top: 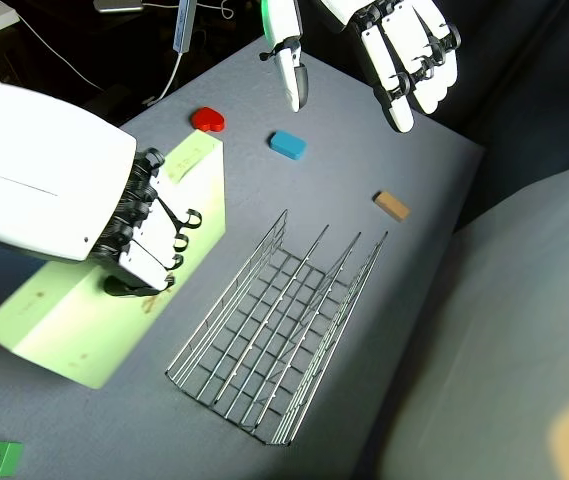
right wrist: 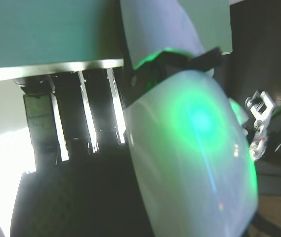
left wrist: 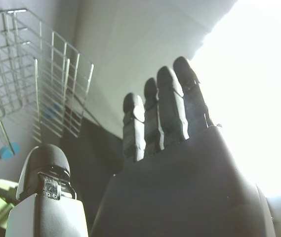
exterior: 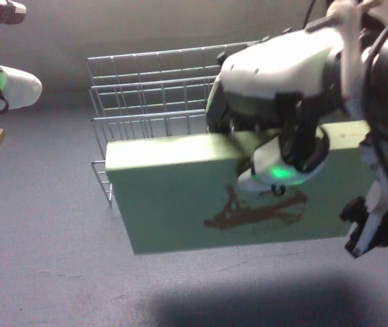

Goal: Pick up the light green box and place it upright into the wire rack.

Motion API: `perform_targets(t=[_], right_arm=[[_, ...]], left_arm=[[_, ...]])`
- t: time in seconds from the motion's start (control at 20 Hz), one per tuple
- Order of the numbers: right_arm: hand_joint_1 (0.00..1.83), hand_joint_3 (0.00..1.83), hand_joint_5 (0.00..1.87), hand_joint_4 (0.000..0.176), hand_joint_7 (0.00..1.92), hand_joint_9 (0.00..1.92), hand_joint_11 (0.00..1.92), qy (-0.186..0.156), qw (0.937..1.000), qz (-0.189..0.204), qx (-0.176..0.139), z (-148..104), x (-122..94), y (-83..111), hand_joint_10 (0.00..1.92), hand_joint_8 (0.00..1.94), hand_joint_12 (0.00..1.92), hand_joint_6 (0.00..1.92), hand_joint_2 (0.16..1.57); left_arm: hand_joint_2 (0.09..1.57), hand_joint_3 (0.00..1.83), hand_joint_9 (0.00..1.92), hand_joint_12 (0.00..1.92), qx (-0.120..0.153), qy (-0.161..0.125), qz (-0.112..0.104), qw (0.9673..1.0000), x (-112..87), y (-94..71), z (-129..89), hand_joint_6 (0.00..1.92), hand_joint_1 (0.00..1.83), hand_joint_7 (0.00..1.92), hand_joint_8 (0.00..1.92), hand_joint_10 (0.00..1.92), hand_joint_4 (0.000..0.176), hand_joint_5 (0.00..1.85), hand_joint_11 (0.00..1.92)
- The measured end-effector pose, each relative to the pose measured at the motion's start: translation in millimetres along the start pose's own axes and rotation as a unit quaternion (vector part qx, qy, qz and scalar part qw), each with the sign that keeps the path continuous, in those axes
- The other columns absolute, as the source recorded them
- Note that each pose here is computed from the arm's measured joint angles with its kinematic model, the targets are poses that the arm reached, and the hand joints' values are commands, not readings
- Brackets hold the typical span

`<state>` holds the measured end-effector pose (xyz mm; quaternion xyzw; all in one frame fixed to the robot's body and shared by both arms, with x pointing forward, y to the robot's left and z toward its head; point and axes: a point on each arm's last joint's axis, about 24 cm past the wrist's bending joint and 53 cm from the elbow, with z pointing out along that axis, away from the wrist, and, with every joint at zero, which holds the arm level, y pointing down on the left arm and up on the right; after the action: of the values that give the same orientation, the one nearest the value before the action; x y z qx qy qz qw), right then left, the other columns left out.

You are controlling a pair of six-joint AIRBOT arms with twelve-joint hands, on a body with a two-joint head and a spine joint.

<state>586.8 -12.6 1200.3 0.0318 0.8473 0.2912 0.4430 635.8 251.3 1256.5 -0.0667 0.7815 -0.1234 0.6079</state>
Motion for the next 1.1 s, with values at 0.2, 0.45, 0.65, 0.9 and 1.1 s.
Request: perform_targets(t=[0.2, 0.45, 0.65, 0.9, 1.1], right_arm=[[1.36, 0.00, 0.79, 0.000, 0.94, 0.80, 0.73, -0.056, 0.9981, 0.000, -0.026, -16, -49, 20.5, 1.44, 1.06, 1.51, 1.15, 1.17], [1.36, 0.00, 0.79, 0.000, 0.92, 0.79, 0.72, -0.079, 0.9958, -0.005, -0.045, -23, -73, 36.9, 1.46, 1.09, 1.51, 1.15, 1.17], [1.35, 0.00, 0.79, 0.000, 0.92, 0.78, 0.72, -0.089, 0.9950, -0.004, -0.047, -14, -87, 44.7, 1.46, 1.09, 1.51, 1.16, 1.17], [1.36, 0.00, 0.79, 0.000, 0.92, 0.78, 0.72, -0.085, 0.9943, -0.045, -0.047, 8, -87, 58.1, 1.46, 1.09, 1.51, 1.16, 1.17], [1.35, 0.00, 0.79, 0.000, 0.92, 0.78, 0.72, -0.092, 0.9927, -0.064, -0.044, 24, -90, 62.2, 1.46, 1.10, 1.51, 1.16, 1.17]], left_arm=[[1.18, 0.00, 0.17, 0.45, -0.008, -0.001, -0.002, 1.0000, -1.2, 5.0, -1, 0.00, 0.22, 0.18, 0.00, 0.00, 0.076, 0.23, 0.00], [1.18, 0.00, 0.15, 0.43, -0.017, -0.004, -0.006, 0.9998, -3.6, 11.3, -2, 0.00, 0.22, 0.16, 0.00, 0.00, 0.076, 0.22, 0.00], [1.18, 0.00, 0.16, 0.45, -0.017, -0.004, -0.006, 0.9998, -3.5, 11.0, -2, 0.00, 0.22, 0.18, 0.00, 0.00, 0.075, 0.23, 0.00], [1.18, 0.00, 0.16, 0.45, -0.018, -0.003, -0.006, 0.9998, -3.4, 11.4, -2, 0.00, 0.22, 0.15, 0.00, 0.00, 0.075, 0.22, 0.00], [1.18, 0.00, 0.16, 0.45, -0.018, -0.003, -0.006, 0.9998, -3.1, 11.4, -2, 0.00, 0.22, 0.16, 0.00, 0.00, 0.075, 0.22, 0.00]])
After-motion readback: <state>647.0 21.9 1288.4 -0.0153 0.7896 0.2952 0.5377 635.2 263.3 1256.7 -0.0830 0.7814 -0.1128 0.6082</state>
